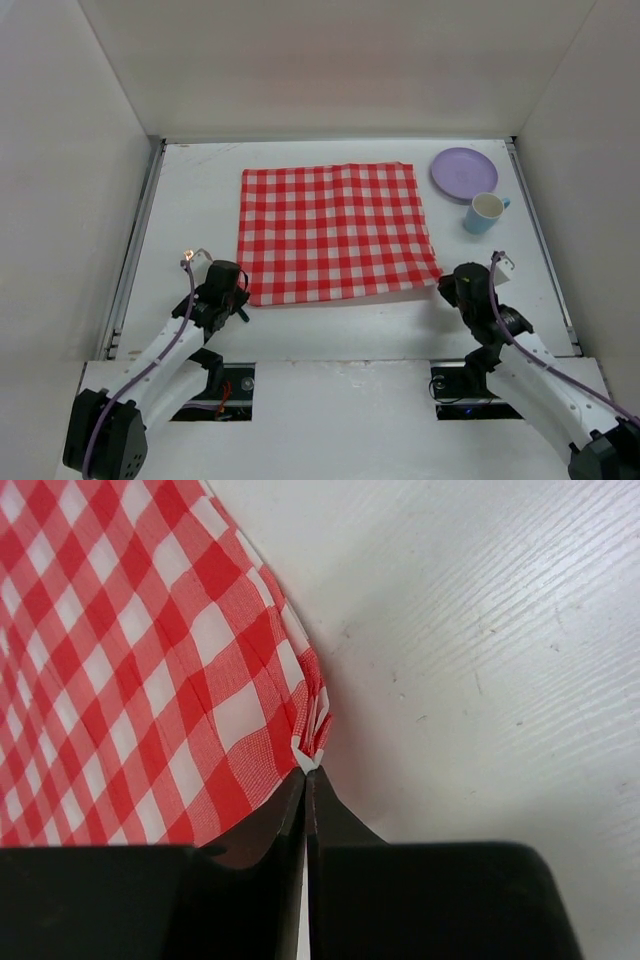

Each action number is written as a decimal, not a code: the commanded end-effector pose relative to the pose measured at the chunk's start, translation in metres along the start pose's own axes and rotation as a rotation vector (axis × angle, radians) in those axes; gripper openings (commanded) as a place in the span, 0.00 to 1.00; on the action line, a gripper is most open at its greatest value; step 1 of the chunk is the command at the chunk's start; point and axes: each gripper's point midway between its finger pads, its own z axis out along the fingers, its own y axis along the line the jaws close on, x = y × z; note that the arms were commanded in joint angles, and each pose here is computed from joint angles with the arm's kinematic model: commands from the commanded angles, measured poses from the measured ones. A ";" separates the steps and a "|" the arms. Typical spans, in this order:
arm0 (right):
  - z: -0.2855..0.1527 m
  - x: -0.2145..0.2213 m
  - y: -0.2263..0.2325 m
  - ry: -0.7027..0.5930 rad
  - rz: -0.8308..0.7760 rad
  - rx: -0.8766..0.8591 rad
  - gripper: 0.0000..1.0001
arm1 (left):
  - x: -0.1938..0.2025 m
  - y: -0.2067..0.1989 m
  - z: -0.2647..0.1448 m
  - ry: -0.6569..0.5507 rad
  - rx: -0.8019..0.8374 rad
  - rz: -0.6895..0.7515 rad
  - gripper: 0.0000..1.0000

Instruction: Set the dinner table for one person

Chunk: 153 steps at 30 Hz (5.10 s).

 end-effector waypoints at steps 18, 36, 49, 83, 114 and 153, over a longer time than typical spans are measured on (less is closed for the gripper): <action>-0.003 -0.068 0.094 -0.140 -0.201 -0.130 0.15 | -0.037 -0.095 -0.028 -0.192 0.205 0.117 0.25; 0.056 -0.237 0.067 -0.449 -0.130 0.237 0.50 | 0.036 -0.232 -0.024 -0.097 0.672 0.312 0.17; 0.115 -0.229 0.004 -0.292 -0.143 0.385 0.57 | 0.027 -0.214 -0.014 -0.149 0.671 0.306 0.27; 0.146 -0.186 0.199 -0.207 -0.369 0.055 0.12 | 0.027 -0.205 0.004 -0.145 0.624 0.291 0.31; 0.245 -0.132 0.229 -0.046 -0.503 0.071 0.43 | 0.023 -0.197 0.016 -0.154 0.587 0.289 0.33; 0.282 -0.199 0.001 -0.079 0.220 0.248 0.31 | 0.024 -0.201 0.016 -0.154 0.592 0.280 0.33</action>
